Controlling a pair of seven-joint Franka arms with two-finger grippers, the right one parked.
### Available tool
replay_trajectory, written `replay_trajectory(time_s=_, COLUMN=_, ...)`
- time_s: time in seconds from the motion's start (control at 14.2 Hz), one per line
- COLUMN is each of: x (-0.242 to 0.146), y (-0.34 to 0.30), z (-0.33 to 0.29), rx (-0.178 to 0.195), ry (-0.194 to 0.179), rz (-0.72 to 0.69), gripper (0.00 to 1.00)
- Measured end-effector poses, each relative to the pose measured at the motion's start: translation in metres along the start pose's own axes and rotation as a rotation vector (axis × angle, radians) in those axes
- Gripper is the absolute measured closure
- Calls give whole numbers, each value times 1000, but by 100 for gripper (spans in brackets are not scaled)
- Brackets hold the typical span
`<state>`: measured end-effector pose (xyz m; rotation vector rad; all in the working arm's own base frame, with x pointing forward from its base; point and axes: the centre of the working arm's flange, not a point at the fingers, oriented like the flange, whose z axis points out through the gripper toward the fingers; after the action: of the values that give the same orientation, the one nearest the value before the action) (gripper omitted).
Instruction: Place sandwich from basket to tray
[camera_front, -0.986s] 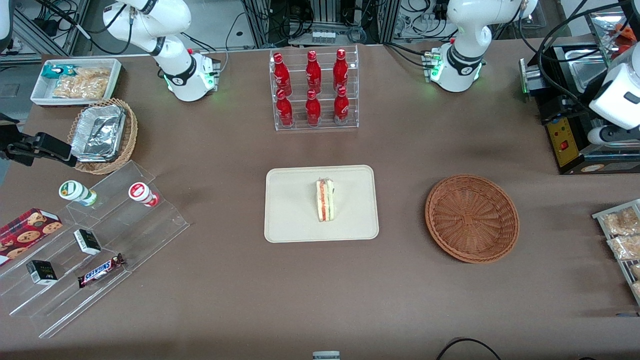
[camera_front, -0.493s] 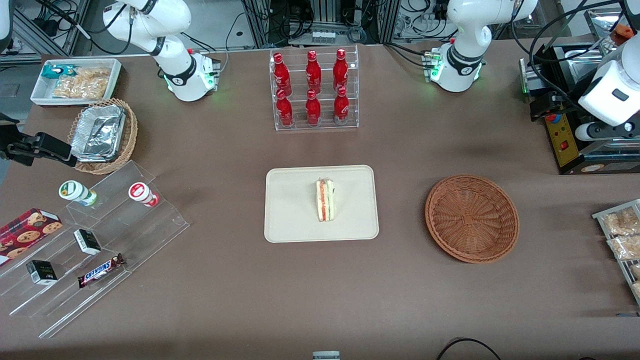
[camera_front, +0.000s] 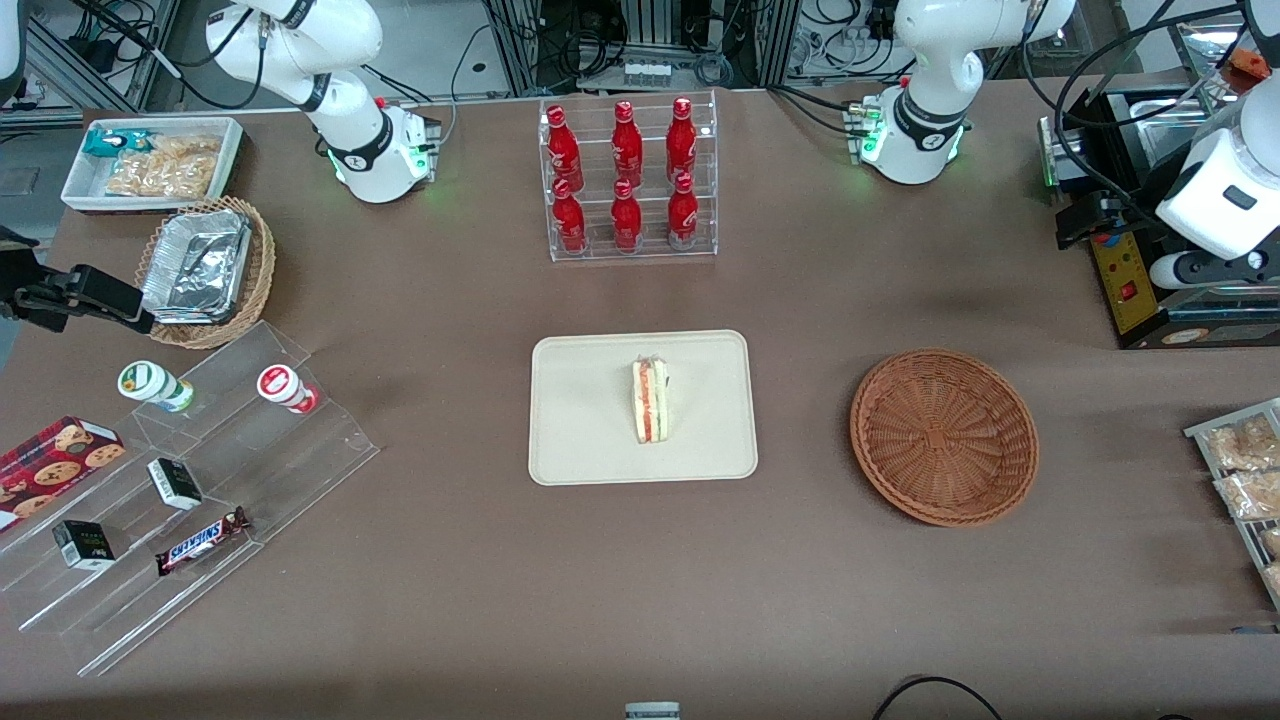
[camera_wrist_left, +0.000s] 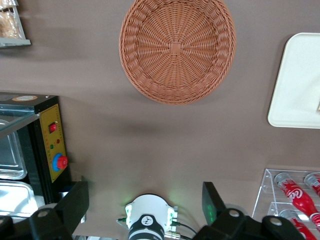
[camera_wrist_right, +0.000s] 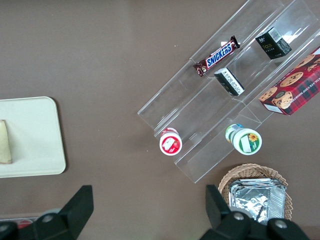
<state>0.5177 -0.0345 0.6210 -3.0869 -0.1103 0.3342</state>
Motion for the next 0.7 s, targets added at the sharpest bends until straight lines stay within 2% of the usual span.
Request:
replay_trajectory(time_s=0.14, x=4, y=-1, z=0, rx=-22, ry=17, rz=-13, gripper=0)
replay_trajectory(time_s=0.28, x=9, y=-7, z=0, rx=-29, ry=33, rz=-26, gripper=0)
replay_trajectory(time_s=0.7, x=21, y=-8, z=7, rx=-37, ry=44, rz=-78, gripper=0)
